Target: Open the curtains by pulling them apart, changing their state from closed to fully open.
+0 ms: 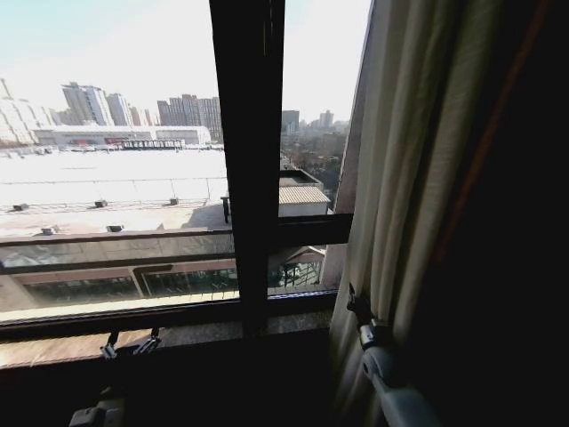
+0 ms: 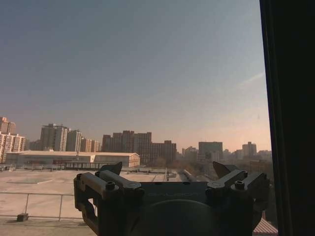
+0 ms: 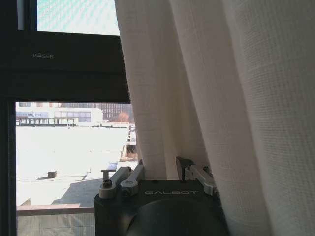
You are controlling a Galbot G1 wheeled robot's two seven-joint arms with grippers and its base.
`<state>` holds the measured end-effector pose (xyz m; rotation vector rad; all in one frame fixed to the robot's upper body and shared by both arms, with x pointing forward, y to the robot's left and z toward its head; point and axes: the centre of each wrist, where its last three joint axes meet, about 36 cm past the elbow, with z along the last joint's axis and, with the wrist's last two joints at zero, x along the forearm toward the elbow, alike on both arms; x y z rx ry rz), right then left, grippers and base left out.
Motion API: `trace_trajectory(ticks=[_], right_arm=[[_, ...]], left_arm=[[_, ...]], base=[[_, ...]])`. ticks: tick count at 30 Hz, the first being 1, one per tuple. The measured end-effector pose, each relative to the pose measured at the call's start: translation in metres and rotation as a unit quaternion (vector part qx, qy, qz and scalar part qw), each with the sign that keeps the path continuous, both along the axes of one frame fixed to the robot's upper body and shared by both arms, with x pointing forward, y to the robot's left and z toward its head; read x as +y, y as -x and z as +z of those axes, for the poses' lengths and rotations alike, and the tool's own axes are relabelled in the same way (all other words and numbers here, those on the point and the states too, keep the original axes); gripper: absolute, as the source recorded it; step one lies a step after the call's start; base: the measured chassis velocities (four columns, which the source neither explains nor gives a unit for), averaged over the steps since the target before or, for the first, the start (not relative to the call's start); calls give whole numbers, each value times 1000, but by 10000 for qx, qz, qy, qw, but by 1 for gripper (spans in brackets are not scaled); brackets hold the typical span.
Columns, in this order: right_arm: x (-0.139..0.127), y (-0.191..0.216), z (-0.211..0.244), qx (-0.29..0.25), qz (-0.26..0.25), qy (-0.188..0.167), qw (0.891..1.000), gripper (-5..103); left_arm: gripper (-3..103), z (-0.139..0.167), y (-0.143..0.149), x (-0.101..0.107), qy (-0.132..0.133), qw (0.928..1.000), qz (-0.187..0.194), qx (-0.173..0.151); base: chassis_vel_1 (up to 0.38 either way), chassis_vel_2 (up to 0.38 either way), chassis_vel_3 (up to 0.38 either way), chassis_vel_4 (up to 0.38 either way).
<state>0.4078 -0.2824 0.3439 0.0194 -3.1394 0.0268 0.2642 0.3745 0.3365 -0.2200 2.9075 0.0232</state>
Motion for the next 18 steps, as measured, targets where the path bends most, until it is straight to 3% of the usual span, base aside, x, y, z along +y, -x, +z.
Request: trace_trajectory(ticks=[4,7,9,13,15,17,18], right_arm=[[1,16,4,-92,236,-2,9997,40],[4,32,13,-174,344,-15,9993,57],[6,36,15,-192,360,-29,9992,57],[12,49,23,-227,376,-95,9990,79],[12,50,24,-228,375,-99,9990,79],[13,51,24,-229,367,-104,9990,90],[13,51,24,-229,367,-104,9990,90]], left_arm=[[100,0,0,0,0,10000,0,0],[100,0,0,0,0,10000,0,0],[100,0,0,0,0,10000,0,0],[100,0,0,0,0,10000,0,0],[100,0,0,0,0,10000,0,0],[100,0,0,0,0,10000,0,0],[100,0,0,0,0,10000,0,0]], base=[[0,0,0,0],[0,0,0,0],[0,0,0,0],[0,0,0,0],[0,0,0,0],[0,0,0,0],[0,0,0,0]])
